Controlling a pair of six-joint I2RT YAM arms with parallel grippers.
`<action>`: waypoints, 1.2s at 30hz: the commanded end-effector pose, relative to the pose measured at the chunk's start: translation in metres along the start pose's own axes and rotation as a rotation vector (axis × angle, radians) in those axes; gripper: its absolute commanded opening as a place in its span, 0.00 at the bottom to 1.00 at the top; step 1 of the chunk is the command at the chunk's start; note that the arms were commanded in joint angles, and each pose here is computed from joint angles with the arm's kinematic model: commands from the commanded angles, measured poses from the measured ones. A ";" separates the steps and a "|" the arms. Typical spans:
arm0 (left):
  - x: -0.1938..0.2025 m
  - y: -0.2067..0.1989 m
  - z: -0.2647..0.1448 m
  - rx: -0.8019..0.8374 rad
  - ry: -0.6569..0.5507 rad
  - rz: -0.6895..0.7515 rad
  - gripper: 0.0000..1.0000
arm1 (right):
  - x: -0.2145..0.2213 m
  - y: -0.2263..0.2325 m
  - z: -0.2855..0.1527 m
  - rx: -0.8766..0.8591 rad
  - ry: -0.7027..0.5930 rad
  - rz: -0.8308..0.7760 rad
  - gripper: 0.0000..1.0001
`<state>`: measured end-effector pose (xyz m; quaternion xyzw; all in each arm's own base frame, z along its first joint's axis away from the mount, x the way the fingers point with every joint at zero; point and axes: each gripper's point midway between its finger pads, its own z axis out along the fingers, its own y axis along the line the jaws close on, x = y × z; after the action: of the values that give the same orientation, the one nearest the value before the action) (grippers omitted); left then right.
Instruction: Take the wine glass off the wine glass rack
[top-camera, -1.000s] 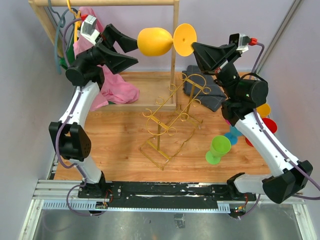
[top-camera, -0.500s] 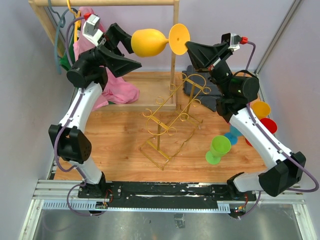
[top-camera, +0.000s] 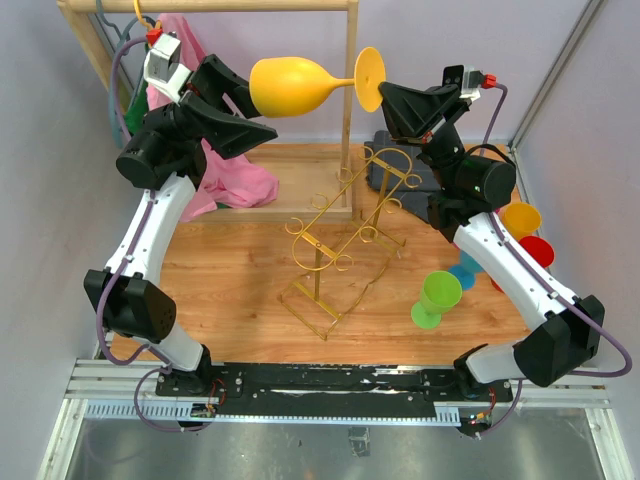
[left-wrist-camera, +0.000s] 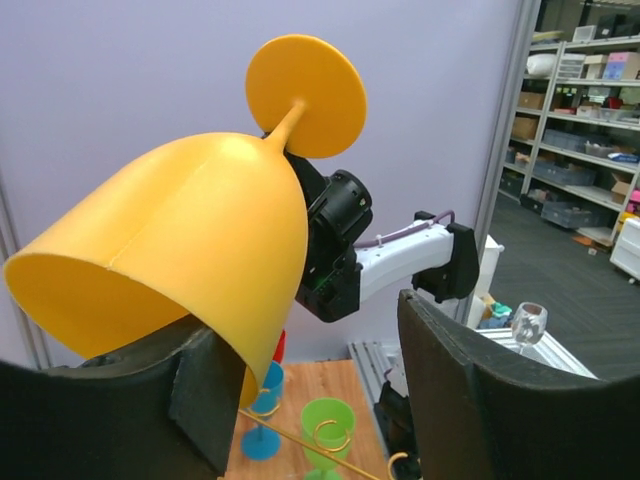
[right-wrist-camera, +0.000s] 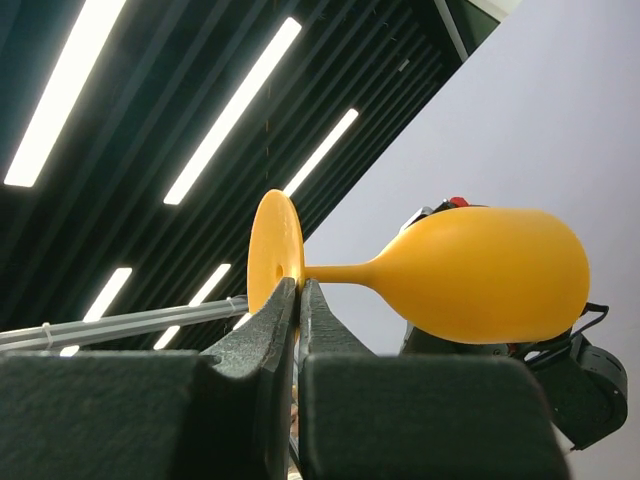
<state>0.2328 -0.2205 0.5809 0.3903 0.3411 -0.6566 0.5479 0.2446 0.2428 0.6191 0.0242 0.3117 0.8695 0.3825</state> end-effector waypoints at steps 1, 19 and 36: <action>-0.008 -0.021 0.006 0.028 -0.015 0.033 0.57 | -0.007 0.006 -0.003 -0.058 -0.022 -0.017 0.01; -0.040 -0.057 0.020 0.027 -0.003 0.166 0.00 | 0.006 0.021 -0.026 -0.092 0.000 -0.096 0.50; -0.034 -0.059 0.030 -0.029 0.182 0.078 0.00 | -0.040 0.049 -0.139 0.778 -0.054 -0.817 0.98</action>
<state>0.1585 -0.2147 0.6392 0.4565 0.3350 -0.5799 0.5857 0.1887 0.1305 0.5943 0.0597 0.4425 0.6234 0.6419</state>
